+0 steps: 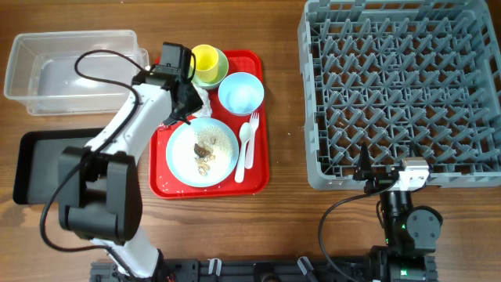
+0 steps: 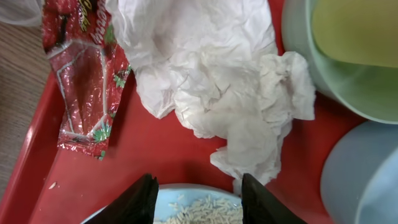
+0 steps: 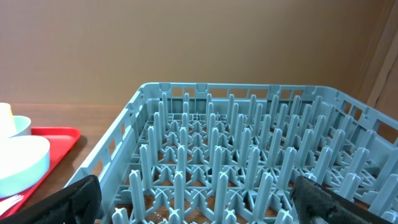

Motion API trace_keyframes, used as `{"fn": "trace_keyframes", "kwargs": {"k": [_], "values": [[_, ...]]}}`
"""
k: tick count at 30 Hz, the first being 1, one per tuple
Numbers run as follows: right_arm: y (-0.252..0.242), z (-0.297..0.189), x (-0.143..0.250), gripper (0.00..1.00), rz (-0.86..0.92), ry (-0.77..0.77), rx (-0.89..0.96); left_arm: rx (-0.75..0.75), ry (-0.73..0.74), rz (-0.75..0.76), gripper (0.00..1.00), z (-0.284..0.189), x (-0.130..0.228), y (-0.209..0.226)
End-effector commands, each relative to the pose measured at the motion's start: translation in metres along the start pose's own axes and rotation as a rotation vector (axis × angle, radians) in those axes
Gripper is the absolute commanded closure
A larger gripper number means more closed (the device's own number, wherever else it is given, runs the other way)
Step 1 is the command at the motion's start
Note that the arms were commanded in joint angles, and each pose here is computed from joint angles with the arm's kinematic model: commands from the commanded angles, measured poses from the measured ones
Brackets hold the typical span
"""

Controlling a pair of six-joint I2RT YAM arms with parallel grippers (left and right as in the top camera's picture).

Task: Sort waste into correct bins and load items into the dishwasher rack
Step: 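Grasp the white tissue with the left gripper and carry it to the clear bin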

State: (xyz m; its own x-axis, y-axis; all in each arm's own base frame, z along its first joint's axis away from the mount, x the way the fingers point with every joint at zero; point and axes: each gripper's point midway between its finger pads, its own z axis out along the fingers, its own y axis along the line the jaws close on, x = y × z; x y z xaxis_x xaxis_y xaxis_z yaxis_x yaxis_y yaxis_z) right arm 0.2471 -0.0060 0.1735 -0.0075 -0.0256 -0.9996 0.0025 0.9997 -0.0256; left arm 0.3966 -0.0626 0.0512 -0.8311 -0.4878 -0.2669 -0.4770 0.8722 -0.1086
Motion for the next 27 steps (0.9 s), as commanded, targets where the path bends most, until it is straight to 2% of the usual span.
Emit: {"fn": "trace_keyframes", "kwargs": {"k": [1,9,19,21,26,27], "values": [[-0.002,0.0,-0.001,0.0,0.002,-0.006,0.012,-0.007,0.008,0.008,0.55,0.012,0.0,-0.004],[-0.002,0.0,-0.001,0.0,0.002,-0.006,0.012,0.022,0.003,0.031,0.53,0.022,0.004,-0.019],[-0.002,0.0,-0.001,0.0,0.002,-0.006,0.012,0.025,0.008,0.043,0.56,0.038,0.007,-0.025],[-0.002,0.0,-0.001,0.0,0.002,-0.006,0.012,0.032,-0.001,0.041,0.62,0.038,0.005,-0.027],[-0.002,0.0,-0.001,0.0,0.002,-0.006,0.012,0.036,-0.003,0.042,0.96,0.037,0.005,-0.028],[-0.002,0.0,-0.001,0.0,0.002,-0.006,0.012,0.034,-0.001,0.042,0.96,0.035,0.005,-0.027]]}}
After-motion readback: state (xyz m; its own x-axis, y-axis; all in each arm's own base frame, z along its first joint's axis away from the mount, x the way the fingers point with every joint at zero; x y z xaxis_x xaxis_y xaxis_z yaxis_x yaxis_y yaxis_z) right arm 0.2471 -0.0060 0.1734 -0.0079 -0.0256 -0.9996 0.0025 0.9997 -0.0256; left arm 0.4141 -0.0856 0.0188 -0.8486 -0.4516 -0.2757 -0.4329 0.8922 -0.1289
